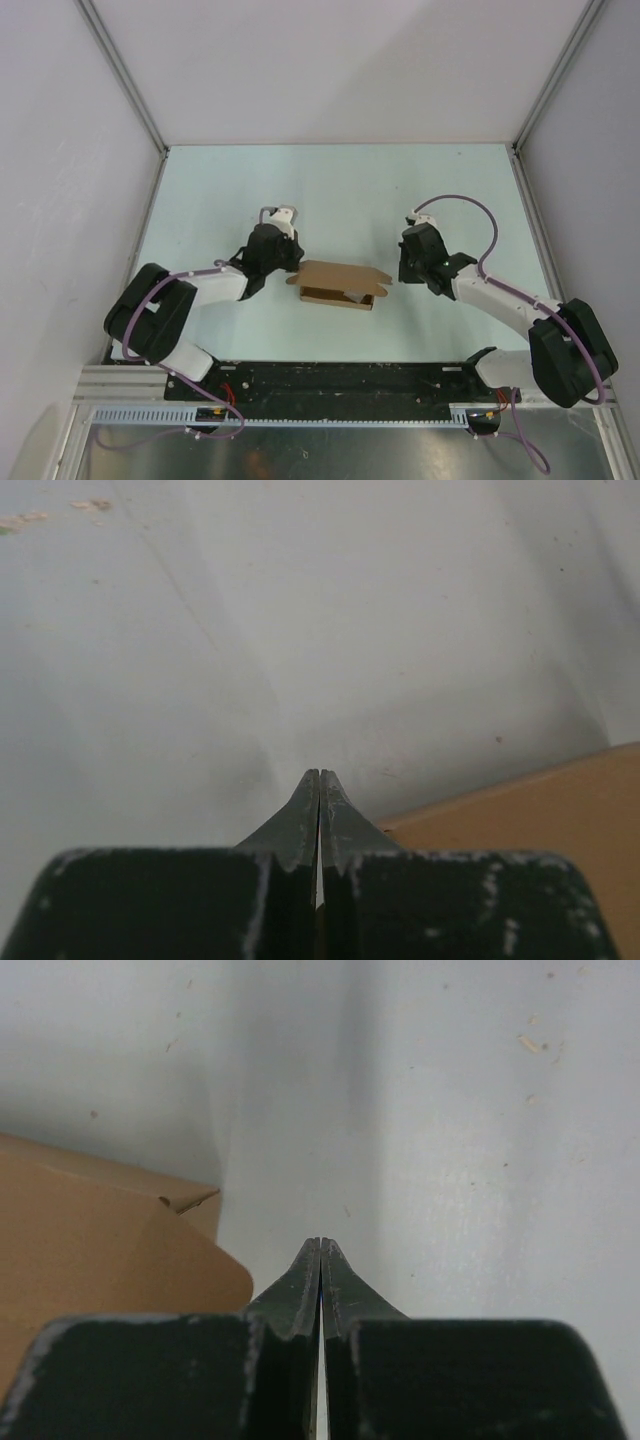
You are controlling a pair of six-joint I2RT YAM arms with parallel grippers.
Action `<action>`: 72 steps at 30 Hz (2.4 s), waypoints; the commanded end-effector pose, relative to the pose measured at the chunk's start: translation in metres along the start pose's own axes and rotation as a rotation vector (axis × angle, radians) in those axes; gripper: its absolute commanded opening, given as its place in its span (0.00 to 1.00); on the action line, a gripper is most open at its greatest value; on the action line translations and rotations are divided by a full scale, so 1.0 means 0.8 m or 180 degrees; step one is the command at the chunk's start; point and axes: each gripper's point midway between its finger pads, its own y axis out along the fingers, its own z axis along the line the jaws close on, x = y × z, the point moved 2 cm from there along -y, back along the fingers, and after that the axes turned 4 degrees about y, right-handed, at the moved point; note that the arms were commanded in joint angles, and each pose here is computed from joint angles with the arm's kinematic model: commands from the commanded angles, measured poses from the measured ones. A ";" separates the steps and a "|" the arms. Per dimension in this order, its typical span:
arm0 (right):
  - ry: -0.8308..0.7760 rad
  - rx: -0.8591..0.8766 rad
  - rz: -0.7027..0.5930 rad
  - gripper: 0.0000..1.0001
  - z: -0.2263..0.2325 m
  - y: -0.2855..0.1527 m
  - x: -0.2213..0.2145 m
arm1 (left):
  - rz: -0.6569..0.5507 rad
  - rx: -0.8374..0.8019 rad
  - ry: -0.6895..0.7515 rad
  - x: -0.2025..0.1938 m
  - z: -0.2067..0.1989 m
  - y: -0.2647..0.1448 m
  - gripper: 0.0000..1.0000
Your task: Fold the paper box
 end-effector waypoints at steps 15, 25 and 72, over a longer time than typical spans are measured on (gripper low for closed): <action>-0.0171 0.0232 0.0101 0.00 0.036 0.000 -0.001 | 0.0083 0.0589 0.0233 -0.010 0.002 -0.041 0.08; -0.0222 0.0132 0.0155 0.00 0.034 0.010 -0.001 | 0.0130 0.1053 0.0280 -0.006 0.026 -0.068 0.11; -0.0336 0.0566 0.0288 0.00 0.066 0.008 -0.006 | 0.0349 0.0158 0.0346 -0.013 -0.041 -0.078 0.05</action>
